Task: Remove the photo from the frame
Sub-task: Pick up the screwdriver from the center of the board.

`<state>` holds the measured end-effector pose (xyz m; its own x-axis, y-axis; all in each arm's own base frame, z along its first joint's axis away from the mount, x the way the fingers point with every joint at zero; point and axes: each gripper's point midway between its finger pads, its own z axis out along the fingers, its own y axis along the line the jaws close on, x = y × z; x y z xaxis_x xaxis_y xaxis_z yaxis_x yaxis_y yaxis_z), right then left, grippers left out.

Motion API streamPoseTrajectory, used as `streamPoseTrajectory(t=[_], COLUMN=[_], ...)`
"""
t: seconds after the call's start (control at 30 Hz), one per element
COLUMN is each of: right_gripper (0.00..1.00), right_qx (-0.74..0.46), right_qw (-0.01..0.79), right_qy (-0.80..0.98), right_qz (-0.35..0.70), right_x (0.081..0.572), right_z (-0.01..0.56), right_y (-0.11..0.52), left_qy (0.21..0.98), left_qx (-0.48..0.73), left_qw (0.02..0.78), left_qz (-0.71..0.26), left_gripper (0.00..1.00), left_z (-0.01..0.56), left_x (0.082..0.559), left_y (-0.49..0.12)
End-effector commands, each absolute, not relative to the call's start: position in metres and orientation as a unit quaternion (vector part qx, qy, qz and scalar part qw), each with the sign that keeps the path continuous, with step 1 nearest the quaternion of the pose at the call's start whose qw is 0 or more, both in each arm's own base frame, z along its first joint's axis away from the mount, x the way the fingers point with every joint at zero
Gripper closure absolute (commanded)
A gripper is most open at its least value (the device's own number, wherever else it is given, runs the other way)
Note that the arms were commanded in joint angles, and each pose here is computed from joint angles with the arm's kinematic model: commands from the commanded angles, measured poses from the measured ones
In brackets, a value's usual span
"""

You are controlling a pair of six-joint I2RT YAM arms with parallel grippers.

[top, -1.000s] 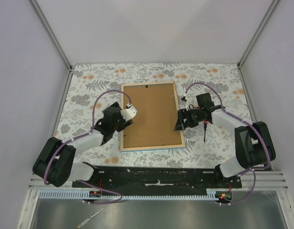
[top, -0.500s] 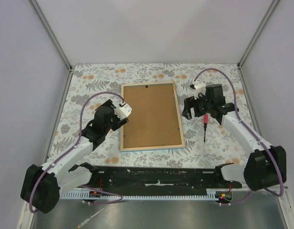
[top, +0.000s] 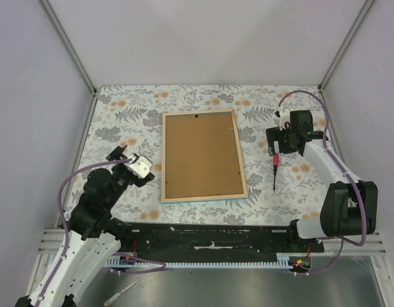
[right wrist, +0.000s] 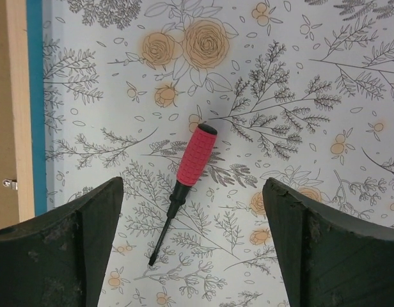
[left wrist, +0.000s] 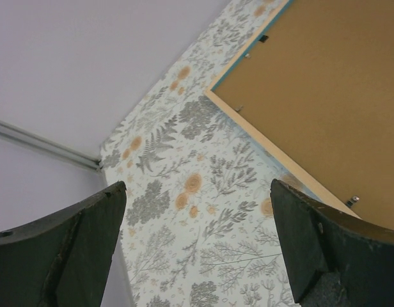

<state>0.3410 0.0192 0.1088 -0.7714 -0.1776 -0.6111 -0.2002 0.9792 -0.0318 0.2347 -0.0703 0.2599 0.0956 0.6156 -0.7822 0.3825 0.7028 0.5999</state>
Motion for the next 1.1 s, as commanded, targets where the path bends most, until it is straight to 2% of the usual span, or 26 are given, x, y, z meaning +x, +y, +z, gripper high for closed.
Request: streamPoseTrajectory(t=[0.0,0.47,1.07], right_gripper=[0.04,0.13,0.3], right_qx=[-0.095,-0.057,-0.07], right_qw=[0.322,0.214,0.172], right_qy=[0.942,0.975,0.983], right_qz=[-0.003,0.017,0.015], right_x=[0.351,0.348,0.345], right_z=[0.114,0.052,0.027], right_y=[0.006,-0.007,0.002], left_qy=[0.684,0.676,0.696], left_qx=[0.396,0.386,0.389], left_qw=[0.613,0.627,0.602], left_qz=[-0.001,-0.021,-0.034], left_gripper=[0.0,0.0,0.0], left_z=[0.216,0.21,0.197], left_x=[0.216,0.209,0.214], left_y=[-0.092,-0.092,-0.093])
